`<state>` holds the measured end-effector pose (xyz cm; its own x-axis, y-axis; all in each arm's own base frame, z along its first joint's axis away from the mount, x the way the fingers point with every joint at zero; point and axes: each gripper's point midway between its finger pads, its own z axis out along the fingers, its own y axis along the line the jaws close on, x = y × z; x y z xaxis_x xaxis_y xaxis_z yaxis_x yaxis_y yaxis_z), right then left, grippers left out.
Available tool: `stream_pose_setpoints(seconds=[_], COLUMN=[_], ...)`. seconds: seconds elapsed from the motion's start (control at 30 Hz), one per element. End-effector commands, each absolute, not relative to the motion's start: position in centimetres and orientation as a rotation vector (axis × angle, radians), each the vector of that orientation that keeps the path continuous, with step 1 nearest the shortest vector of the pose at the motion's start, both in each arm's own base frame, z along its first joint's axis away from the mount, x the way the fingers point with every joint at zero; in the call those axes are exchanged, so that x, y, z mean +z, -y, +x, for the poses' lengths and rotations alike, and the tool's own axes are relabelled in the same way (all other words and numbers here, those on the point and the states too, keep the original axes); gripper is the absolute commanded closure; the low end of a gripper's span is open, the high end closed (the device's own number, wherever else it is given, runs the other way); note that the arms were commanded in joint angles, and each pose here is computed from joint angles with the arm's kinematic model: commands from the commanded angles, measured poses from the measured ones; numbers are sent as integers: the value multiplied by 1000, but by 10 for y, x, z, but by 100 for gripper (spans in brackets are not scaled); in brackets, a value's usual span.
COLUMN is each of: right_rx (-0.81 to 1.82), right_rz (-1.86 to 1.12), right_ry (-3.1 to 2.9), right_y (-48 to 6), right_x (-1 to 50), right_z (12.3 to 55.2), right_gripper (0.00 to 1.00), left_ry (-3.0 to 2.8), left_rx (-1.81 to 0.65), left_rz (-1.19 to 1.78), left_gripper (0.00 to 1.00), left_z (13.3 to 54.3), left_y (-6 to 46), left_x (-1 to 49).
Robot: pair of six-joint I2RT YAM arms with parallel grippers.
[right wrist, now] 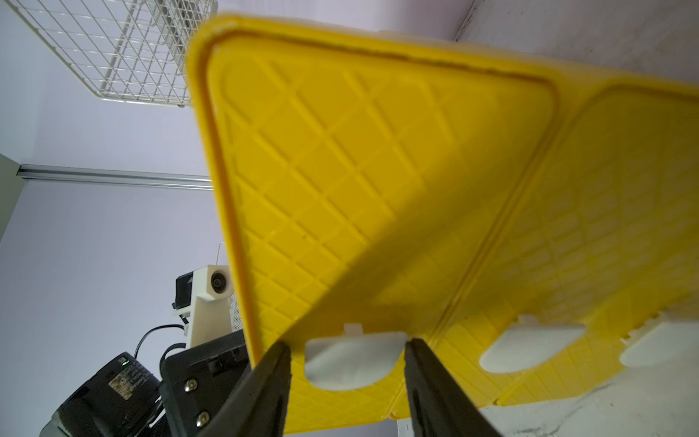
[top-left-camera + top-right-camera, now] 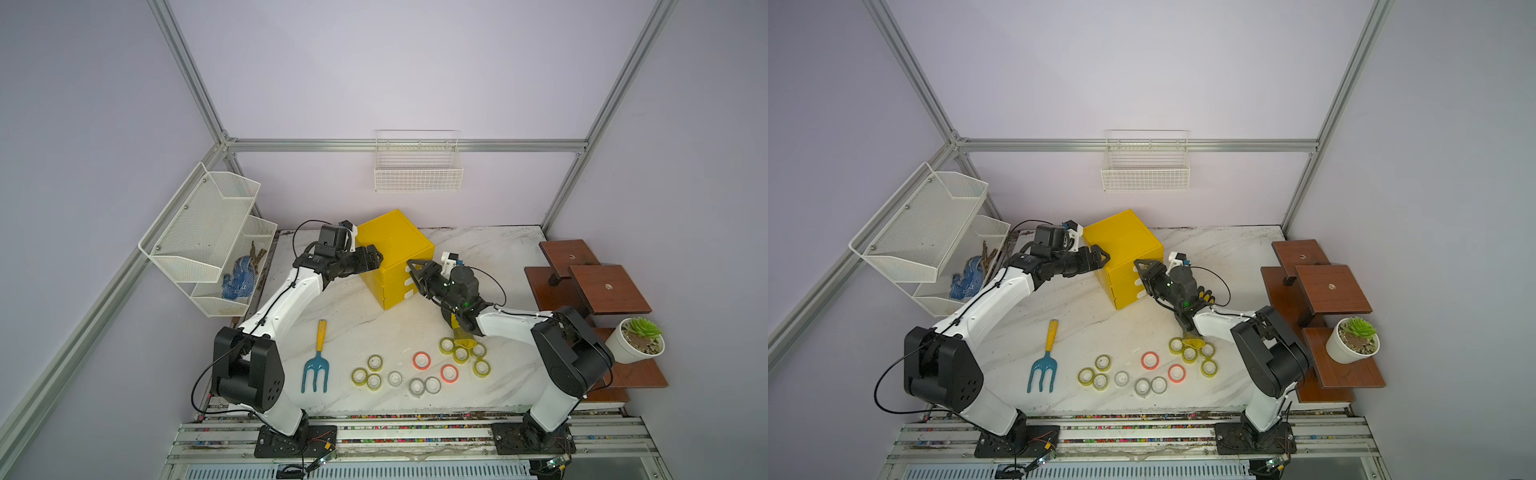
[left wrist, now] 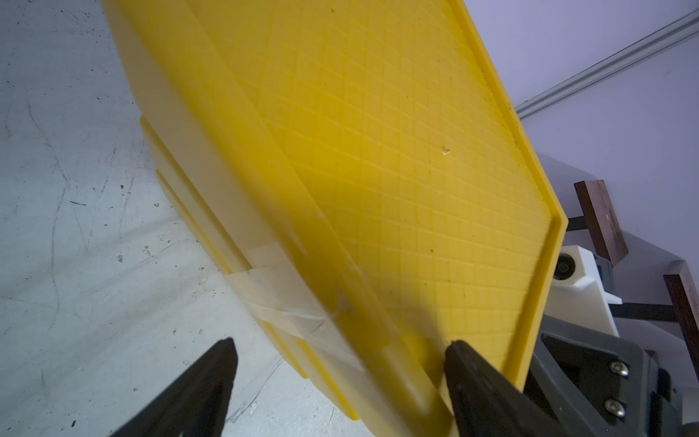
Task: Place the transparent tape into the drawer according to color
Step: Open the drawer in the storage box.
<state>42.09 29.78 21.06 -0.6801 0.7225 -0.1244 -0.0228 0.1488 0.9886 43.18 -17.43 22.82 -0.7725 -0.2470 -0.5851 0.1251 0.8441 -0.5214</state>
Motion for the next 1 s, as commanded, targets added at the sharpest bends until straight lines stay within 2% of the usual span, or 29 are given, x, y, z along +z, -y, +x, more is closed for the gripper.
stream_pose_setpoints(seconds=[0.0,0.1,0.23,0.4,0.97], right_rx=[1583,1577,1584,1590,1692], right_rz=[654,654,656,650,676], right_ry=[-1788,-1787,-1780,-1775,-1741], right_y=[-301,-301,-300,-297,-265], right_x=[220,217,214,212,201], right_z=[429,431,433,428,375], right_gripper=[47,47,57,62,65], left_ry=[-2384,-2383,-2387,-2388,-2387], left_rx=[-712,-712,-707,-703,-722], left_rz=[-50,-45,-47,-48,-62], left_gripper=[11,11,11,11,10], left_z=[426,426,426,426,427], left_y=[178,179,178,178,179], left_x=[216,216,215,215,217])
